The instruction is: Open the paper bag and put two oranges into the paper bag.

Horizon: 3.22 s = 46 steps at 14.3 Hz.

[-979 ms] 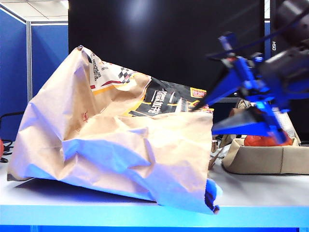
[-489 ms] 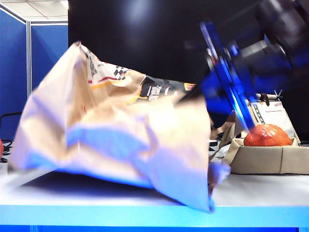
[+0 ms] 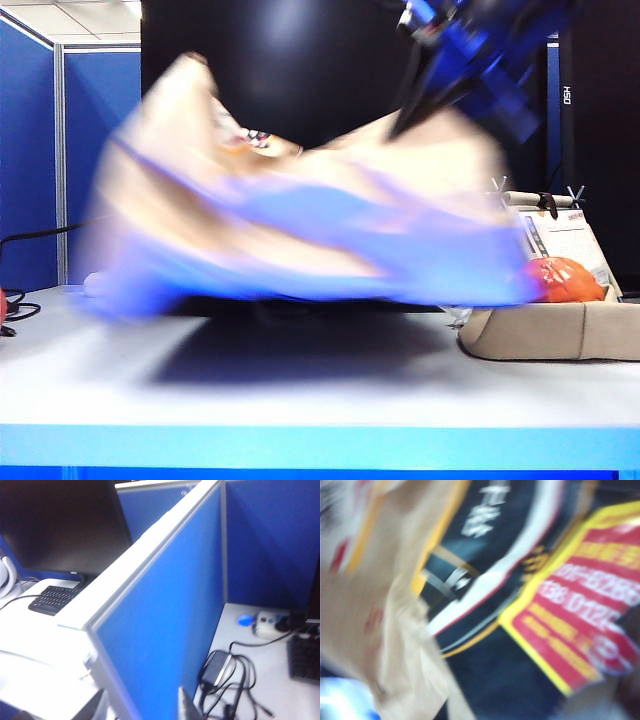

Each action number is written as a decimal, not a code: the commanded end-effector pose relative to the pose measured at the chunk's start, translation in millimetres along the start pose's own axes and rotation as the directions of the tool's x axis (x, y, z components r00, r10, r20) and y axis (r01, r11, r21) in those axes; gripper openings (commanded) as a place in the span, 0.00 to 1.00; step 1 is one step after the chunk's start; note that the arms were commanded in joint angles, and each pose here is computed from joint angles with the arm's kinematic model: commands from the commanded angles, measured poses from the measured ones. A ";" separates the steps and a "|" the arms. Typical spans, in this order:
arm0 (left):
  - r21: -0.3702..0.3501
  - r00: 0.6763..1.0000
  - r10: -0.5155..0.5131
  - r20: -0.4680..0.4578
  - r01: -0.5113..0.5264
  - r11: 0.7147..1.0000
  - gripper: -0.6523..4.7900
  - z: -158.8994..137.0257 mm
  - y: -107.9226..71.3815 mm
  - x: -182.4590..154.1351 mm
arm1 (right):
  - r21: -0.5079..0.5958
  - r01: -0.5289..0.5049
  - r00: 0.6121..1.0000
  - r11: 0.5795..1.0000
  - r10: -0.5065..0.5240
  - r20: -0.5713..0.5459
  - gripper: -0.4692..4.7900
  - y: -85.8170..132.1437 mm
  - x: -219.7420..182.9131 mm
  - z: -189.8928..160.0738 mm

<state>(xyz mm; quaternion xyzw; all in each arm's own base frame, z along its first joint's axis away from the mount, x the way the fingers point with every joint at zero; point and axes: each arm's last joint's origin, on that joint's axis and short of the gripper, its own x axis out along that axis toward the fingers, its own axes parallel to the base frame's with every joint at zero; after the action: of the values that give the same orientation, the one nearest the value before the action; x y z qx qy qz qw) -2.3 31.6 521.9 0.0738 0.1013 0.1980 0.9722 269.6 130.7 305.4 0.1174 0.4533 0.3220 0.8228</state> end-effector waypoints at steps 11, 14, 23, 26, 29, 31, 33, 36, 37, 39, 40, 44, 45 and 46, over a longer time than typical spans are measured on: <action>-0.146 0.975 -0.219 0.020 0.220 0.965 0.40 -110.4 35.2 6.6 | -0.412 0.597 0.782 0.688 -0.613 0.110 0.08 115.5 -86.5 45.0; -0.165 0.951 -0.308 0.005 0.305 0.938 0.38 -117.9 30.5 11.7 | -0.543 0.657 0.697 0.523 -0.695 0.174 0.08 145.6 -49.8 32.5; -0.183 0.905 -0.406 -0.128 0.381 0.906 0.38 -141.2 -20.1 26.5 | -0.516 0.806 0.559 0.290 -0.660 0.502 0.08 208.2 -85.0 37.5; -0.262 0.777 -0.616 -0.128 0.572 0.777 0.25 -160.6 -87.4 42.4 | -0.562 0.783 0.580 0.266 -0.640 0.504 0.08 213.9 -87.3 35.2; -0.254 0.707 -0.694 -0.135 0.653 0.714 0.24 -175.1 -153.0 60.5 | -0.609 0.739 0.626 0.289 -0.626 0.464 0.08 214.6 -76.9 34.5; -0.209 0.677 -0.724 -0.133 0.695 0.688 0.24 -167.1 -189.2 69.5 | -0.660 0.672 0.695 0.335 -0.592 0.407 0.08 215.8 -66.4 32.9; -0.170 0.666 -0.729 -0.158 0.709 0.685 0.24 -166.3 -216.8 83.1 | -0.687 0.661 0.686 0.302 -0.615 0.389 0.08 216.3 -50.5 28.3; -0.260 0.584 -0.781 -0.222 0.737 0.624 0.24 -170.2 -239.4 123.3 | -0.741 0.620 0.669 0.259 -0.668 0.326 0.08 208.3 -16.5 19.5; -0.286 0.577 -0.791 -0.203 0.738 0.611 0.24 -167.7 -235.9 130.2 | -0.744 0.617 0.661 0.256 -0.682 0.313 0.08 205.4 -9.6 17.4; -0.344 0.604 -0.785 -0.137 0.715 0.609 0.24 -160.3 -225.3 146.4 | -0.752 0.597 0.668 0.280 -0.692 0.273 0.08 200.0 1.8 16.2; -0.363 0.583 -0.797 -0.156 0.717 0.595 0.24 -162.9 -226.7 153.9 | -0.752 0.593 0.673 0.287 -0.689 0.268 0.08 199.9 2.4 16.5; -0.363 0.554 -0.784 -0.280 0.695 0.621 0.24 -186.8 -261.0 181.9 | -0.763 0.510 0.753 0.398 -0.635 0.172 0.09 201.9 12.8 13.3; -0.361 0.552 -0.781 -0.292 0.692 0.624 0.24 -189.0 -262.9 183.5 | -0.765 0.485 0.772 0.424 -0.618 0.148 0.09 202.5 15.9 12.7; -0.359 0.551 -0.778 -0.303 0.690 0.628 0.24 -191.2 -264.8 185.2 | -0.760 0.447 0.804 0.471 -0.584 0.111 0.15 203.9 19.5 12.0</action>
<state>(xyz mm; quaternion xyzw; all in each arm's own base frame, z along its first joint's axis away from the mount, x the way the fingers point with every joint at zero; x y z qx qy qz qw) 218.0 -115.5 254.5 -0.1173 0.3243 -0.2057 0.9159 201.2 297.3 395.6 -0.4342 0.3564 0.2047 0.8016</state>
